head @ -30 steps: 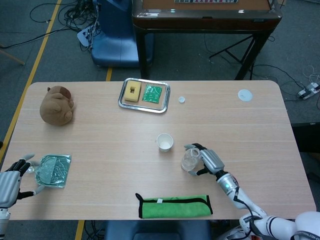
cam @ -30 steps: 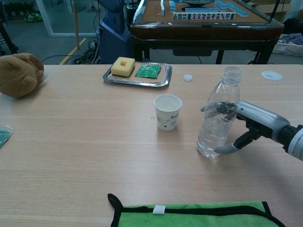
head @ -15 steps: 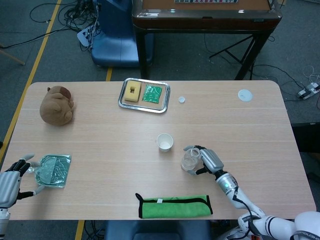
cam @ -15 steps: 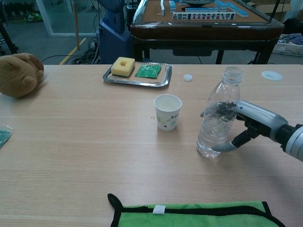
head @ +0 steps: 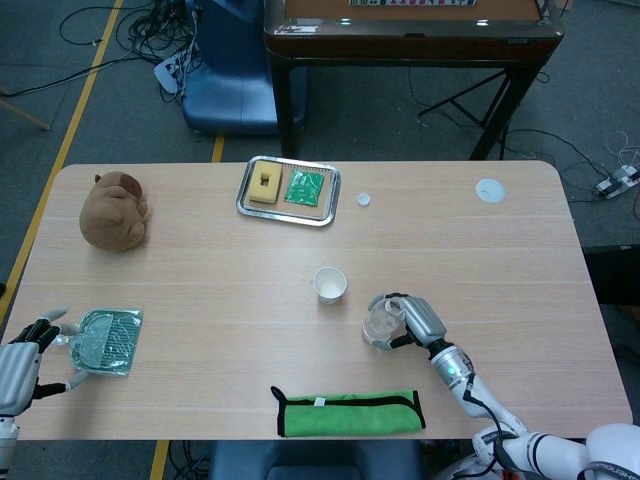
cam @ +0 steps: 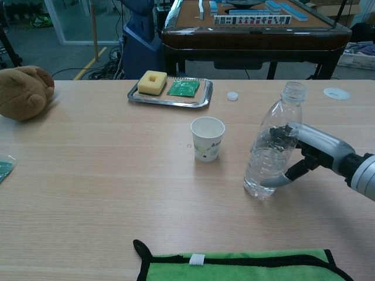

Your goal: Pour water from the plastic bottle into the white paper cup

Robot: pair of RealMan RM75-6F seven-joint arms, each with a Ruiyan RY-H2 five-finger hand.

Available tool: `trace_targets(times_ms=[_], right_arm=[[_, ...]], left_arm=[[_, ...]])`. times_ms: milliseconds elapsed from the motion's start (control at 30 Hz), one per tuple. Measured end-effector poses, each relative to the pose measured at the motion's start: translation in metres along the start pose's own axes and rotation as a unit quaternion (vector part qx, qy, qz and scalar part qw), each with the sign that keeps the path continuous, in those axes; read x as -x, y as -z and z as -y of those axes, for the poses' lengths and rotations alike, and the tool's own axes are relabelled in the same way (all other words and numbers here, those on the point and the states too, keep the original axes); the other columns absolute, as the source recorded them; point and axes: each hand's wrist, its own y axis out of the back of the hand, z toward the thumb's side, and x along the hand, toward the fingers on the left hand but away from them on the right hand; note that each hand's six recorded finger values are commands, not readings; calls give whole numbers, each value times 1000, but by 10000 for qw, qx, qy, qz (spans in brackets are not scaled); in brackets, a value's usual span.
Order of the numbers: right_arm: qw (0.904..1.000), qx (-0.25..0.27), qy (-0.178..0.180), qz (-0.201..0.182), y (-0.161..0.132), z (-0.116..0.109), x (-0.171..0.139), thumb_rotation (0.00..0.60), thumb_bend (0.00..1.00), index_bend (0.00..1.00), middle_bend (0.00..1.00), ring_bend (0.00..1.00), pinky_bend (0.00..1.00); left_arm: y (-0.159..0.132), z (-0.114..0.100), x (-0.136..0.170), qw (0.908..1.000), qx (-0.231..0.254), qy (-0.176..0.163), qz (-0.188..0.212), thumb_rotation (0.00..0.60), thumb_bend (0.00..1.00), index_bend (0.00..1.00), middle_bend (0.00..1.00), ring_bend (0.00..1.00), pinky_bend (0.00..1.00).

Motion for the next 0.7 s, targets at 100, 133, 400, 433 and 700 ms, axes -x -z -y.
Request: trace_targets(times_ms=[100, 133, 400, 433, 700], right_arm=[[10000, -27, 37, -17, -1, -3, 0, 600, 98, 459, 475, 358, 365], [10000, -38, 49, -22, -2, -4, 0, 600, 104, 471, 485, 367, 371], [9993, -334, 184, -48, -7, -19, -1, 600, 140, 527, 535, 422, 417], [9990, -398, 195, -43, -8, -21, -1, 600, 143, 531, 539, 426, 421], [9924, -1195, 227, 170, -12, -48, -4, 600, 154, 543, 550, 436, 426]], left_arm=[[0, 0, 0, 10000, 3, 1, -4, 600, 68, 382, 188, 272, 494], [0, 0, 0, 10000, 3, 3, -5, 600, 68, 383, 188, 272, 494], [1, 0, 0, 10000, 3, 9, -20, 600, 69, 383, 189, 272, 494], [1, 0, -1, 10000, 2, 9, -22, 600, 69, 383, 189, 272, 494], [0, -1, -1, 10000, 16, -18, -14, 600, 69, 383, 188, 272, 494]])
